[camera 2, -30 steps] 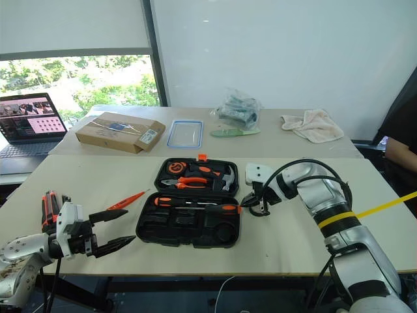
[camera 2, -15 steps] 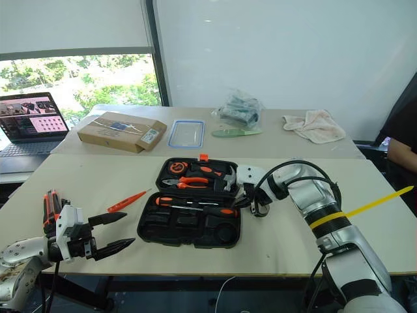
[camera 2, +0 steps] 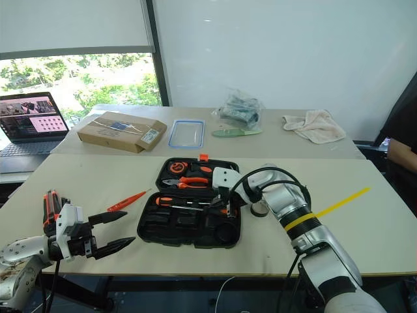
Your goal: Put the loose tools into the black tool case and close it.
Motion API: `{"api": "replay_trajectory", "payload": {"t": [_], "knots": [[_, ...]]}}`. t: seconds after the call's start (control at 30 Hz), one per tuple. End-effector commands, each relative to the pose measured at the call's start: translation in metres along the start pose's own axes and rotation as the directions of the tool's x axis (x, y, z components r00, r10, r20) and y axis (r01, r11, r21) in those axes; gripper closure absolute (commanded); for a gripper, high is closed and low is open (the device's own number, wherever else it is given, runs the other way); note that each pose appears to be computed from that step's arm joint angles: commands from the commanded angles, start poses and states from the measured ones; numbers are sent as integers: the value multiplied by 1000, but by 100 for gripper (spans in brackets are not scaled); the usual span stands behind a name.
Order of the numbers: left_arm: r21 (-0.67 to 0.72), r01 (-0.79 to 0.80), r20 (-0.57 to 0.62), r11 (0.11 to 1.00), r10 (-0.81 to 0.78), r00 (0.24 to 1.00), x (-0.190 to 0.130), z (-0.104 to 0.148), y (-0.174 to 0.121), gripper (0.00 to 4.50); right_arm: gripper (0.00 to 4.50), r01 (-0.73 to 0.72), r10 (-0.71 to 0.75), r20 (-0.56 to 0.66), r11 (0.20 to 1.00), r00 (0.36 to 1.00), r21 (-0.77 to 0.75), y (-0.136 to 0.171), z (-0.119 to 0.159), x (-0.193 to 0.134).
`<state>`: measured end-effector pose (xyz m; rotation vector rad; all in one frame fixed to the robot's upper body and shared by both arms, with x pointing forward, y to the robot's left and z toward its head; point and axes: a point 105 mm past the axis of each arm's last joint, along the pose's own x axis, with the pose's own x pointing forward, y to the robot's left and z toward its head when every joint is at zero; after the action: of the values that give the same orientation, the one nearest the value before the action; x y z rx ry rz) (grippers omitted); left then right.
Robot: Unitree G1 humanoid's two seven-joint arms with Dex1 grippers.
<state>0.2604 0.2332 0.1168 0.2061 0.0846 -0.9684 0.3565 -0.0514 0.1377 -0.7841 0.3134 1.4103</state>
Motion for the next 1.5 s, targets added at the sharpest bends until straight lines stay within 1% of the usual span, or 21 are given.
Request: {"api": "replay_trajectory", "payload": {"t": [0.03, 0.13, 0.23, 0.43, 0.5, 0.57, 0.6, 0.67, 0.77, 0.8, 0.83, 0.87, 0.97, 1.03, 1.07, 1.1, 1.13, 1.27, 1.37, 1.43, 1.5], "knots": [[50, -18, 16, 999, 17, 1000, -4, 10, 2, 0, 446, -26, 26, 14, 999, 1000, -33, 5, 11, 8], [51, -25, 15, 998, 25, 1000, -5, 10, 2, 0, 446, -40, 40, -2, 999, 999, -37, 9, 10, 18], [53, -31, 15, 998, 31, 999, -4, 10, 3, 0, 446, -33, 32, -46, 999, 998, -12, 10, 0, 27], [49, -43, 14, 998, 43, 999, -3, 9, 4, 0, 446, -20, 22, -70, 999, 997, 38, 8, -8, 29], [45, -53, 14, 998, 52, 999, -5, 9, 3, 0, 446, -67, 65, 52, 997, 997, 31, 14, 10, 23], [49, -81, 11, 996, 80, 997, -12, 9, 3, 0, 446, -78, 80, 202, 997, 976, -19, 18, 30, 8], [48, -108, 11, 993, 108, 994, -17, 8, 4, 0, 446, -48, 58, 264, 998, 963, -43, 17, 36, -2], [31, -172, 11, 985, 171, 985, -33, 6, 6, 0, 446, 32, -23, 343, 999, 939, -18, 12, 35, -24], [2, -300, -17, 954, 300, 954, -62, -3, 10, 0, 370, 89, -78, 431, 996, 899, -5, 23, 24, -53], [-6, -348, -31, 938, 347, 937, -73, -7, 12, 0, 329, 129, -118, 463, 992, 879, 8, 25, 23, -61], [-11, -414, -48, 910, 413, 909, -86, -13, 14, 0, 311, 166, -162, 495, 985, 854, 37, 27, 20, -69], [-14, -474, -62, 881, 472, 879, -98, -17, 16, 0, 267, 195, -195, 515, 979, 834, 55, 31, 16, -76], [-15, -628, -95, 778, 624, 776, -134, -30, 20, 0, 171, 282, -258, 571, 958, 779, 48, 45, 0, -94], [-31, -682, -110, 730, 676, 729, -149, -36, 21, 0, 103, 345, -328, 597, 934, 732, 91, 49, -11, -104], [-39, -696, -116, 717, 689, 715, -154, -38, 21, 0, 69, 362, -363, 583, 924, 727, 124, 53, -20, -107], [-48, -700, -114, 713, 692, 713, -155, -37, 23, 0, 36, 320, -360, 584, 931, 727, 175, 60, -25, -109], [-58, -696, -111, 716, 688, 717, -154, -35, 25, 0, 8, 325, -372, 585, 927, 721, 189, 63, -28, -111], [-95, -604, -102, 791, 596, 796, -124, -19, 42, 0, 8, 406, -424, 613, 896, 666, 179, 57, -18, -120], [-72, -519, -99, 852, 511, 854, -89, 2, 63, 0, 8, 415, -419, 618, 896, 665, 161, 56, -8, -122], [-42, -459, -146, 887, 449, 881, -66, 10, 75, 0, 8, 403, -403, 617, 903, 676, 148, 57, -4, -119], [-38, -401, -228, 915, 383, 895, -41, 11, 87, 0, 8, 388, -386, 617, 911, 686, 138, 60, 1, -117]]}}
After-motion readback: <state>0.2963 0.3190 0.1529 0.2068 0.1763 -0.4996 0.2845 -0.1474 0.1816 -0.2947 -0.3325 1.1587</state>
